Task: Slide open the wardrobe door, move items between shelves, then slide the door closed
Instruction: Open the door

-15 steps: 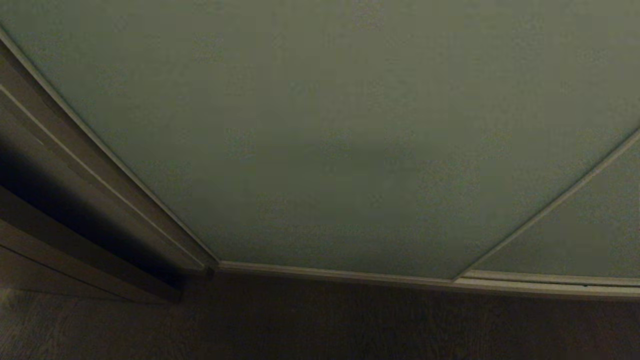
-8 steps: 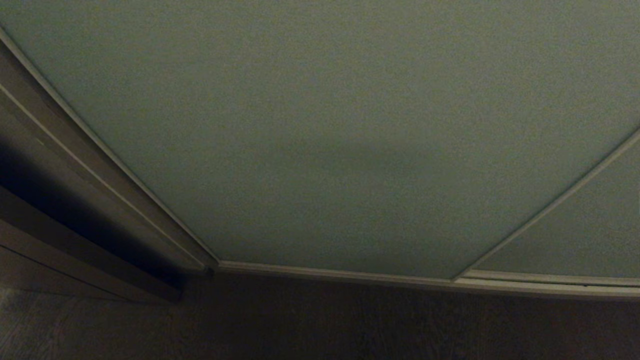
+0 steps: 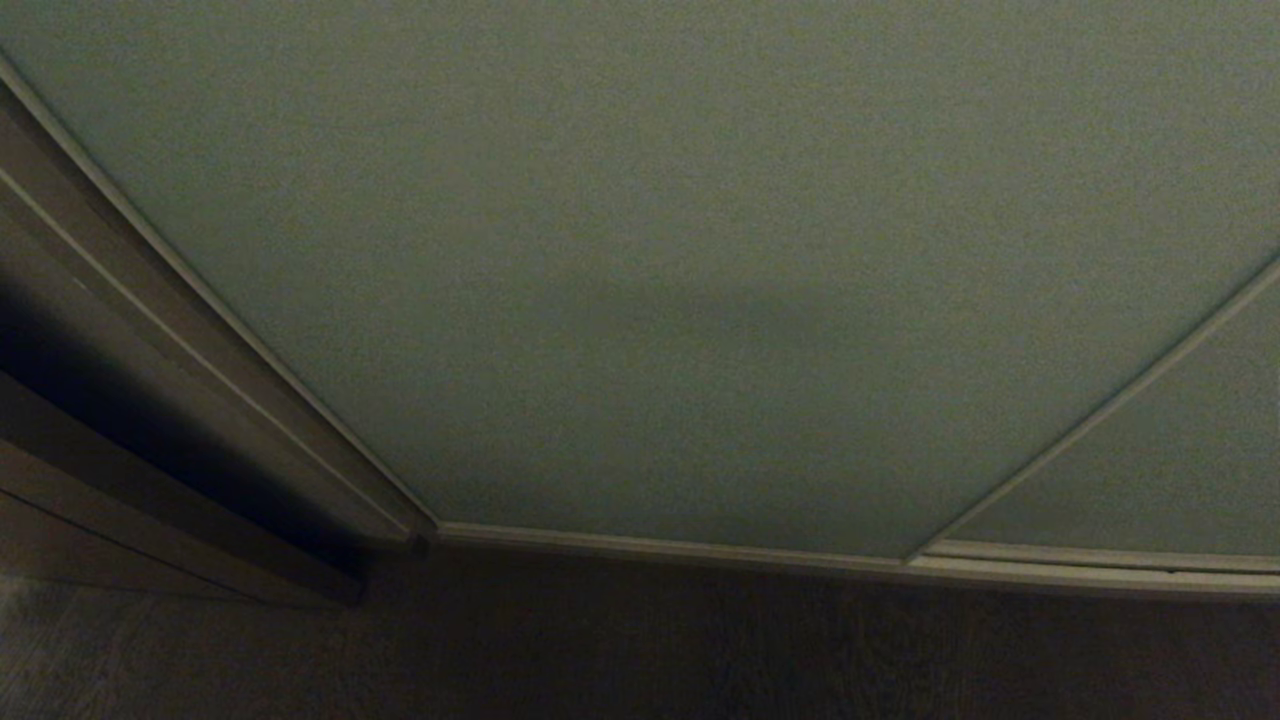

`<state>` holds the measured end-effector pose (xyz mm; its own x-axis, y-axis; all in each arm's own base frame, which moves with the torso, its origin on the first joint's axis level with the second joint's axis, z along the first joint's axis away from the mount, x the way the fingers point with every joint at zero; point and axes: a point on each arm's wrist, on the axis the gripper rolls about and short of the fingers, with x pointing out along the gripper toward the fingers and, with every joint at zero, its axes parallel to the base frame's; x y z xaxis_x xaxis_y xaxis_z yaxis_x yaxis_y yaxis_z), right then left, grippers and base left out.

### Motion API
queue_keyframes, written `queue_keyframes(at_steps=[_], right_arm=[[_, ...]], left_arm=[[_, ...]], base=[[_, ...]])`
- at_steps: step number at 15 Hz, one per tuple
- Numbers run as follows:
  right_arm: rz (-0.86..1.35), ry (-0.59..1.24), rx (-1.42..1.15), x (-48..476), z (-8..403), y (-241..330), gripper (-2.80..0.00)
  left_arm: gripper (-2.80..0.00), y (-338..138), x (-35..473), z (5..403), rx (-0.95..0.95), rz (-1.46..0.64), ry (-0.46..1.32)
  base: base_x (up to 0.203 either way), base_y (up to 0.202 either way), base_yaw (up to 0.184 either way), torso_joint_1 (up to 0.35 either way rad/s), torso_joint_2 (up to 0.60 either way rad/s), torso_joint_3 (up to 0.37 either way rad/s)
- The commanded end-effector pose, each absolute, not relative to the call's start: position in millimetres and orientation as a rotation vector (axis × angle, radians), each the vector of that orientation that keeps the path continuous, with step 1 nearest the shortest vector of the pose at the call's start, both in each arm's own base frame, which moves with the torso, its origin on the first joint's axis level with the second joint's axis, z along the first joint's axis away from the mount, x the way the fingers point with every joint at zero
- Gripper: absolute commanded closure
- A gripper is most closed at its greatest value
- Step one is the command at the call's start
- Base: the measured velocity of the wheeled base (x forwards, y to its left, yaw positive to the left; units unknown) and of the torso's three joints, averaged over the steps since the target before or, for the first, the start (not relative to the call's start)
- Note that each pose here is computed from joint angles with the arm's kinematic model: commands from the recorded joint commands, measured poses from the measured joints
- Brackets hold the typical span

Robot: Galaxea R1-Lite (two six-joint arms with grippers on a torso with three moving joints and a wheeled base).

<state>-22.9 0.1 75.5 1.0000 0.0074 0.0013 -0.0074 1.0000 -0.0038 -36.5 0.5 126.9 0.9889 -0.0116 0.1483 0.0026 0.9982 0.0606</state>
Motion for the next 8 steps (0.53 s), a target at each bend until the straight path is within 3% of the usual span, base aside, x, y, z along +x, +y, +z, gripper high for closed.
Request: queue_keyframes(at_steps=[1,5,8], right_arm=[[0.007,-0.003,-0.004,-23,75,0,0.00],[0.008,-0.003,-0.005,-23,75,0,0.00],[0.006,-0.002,-0.005,-23,75,0,0.00]], left_arm=[[0.00,1,-43,165,0.061,-0.004,-0.211],[0.00,0,-13,254,0.020,0.064,-0.274],[0.00,5,29,315,-0.006,0.168,-0.483]], base=[[0.000,0.000,0.000,0.000,0.00,0.000],[0.000,0.000,0.000,0.000,0.00,0.000],[0.000,0.000,0.000,0.000,0.00,0.000]])
